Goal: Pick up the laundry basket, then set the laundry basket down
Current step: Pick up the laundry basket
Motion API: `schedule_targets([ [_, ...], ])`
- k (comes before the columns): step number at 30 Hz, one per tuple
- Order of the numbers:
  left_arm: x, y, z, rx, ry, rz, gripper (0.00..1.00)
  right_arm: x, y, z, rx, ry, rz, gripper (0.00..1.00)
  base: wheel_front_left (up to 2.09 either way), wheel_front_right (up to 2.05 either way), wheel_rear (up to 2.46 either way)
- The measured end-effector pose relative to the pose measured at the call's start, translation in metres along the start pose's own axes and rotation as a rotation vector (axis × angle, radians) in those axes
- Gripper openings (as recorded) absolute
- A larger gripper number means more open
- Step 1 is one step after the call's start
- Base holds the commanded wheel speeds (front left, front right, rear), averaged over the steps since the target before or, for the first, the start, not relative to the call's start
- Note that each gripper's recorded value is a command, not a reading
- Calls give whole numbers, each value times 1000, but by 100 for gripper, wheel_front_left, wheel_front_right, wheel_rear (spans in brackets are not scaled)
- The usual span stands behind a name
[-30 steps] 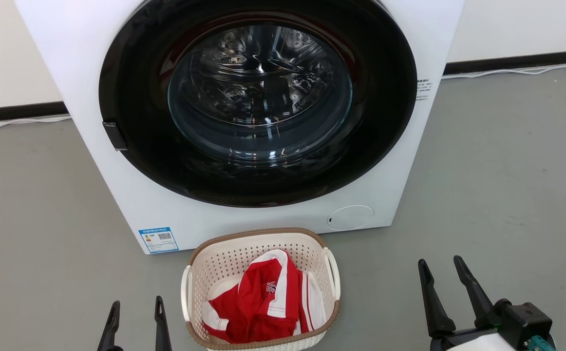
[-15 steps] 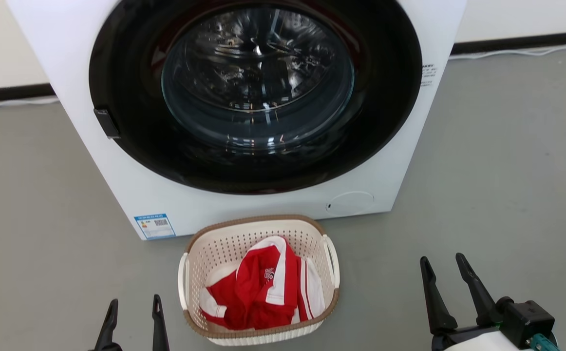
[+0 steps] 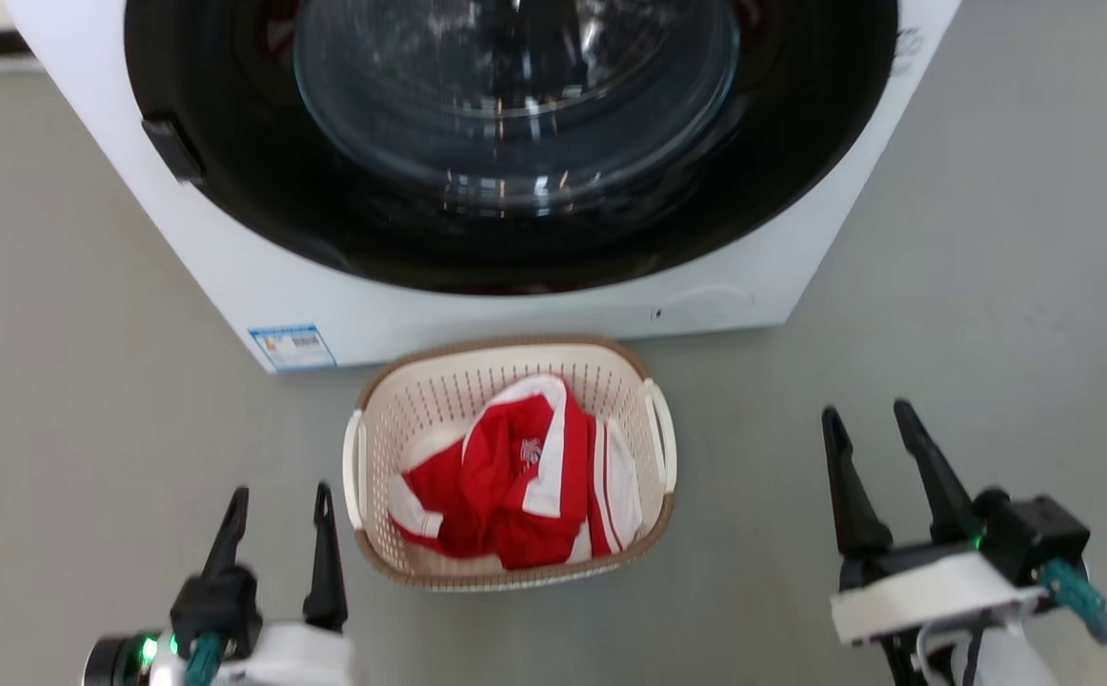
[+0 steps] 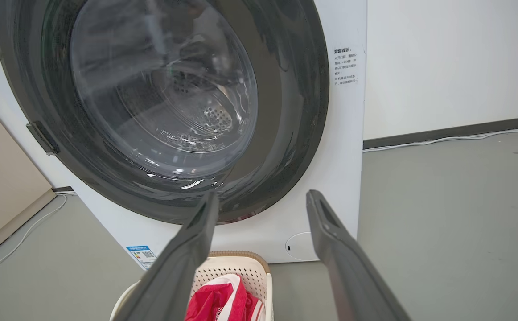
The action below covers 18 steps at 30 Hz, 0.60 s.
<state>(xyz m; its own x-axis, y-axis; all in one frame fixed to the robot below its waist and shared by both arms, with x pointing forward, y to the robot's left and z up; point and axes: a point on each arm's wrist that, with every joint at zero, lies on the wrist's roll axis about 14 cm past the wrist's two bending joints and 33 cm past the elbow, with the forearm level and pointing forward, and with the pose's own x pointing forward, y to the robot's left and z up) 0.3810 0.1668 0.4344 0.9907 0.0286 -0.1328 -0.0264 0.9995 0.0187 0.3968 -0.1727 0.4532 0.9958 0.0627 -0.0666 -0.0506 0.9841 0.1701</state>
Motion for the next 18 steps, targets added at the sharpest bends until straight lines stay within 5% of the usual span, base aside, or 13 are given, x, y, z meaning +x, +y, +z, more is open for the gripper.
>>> schedule_targets([
  [18,90,0,-101,-19,256,22,100,99,-12,-102,11,229,-9,100,0,0,0],
])
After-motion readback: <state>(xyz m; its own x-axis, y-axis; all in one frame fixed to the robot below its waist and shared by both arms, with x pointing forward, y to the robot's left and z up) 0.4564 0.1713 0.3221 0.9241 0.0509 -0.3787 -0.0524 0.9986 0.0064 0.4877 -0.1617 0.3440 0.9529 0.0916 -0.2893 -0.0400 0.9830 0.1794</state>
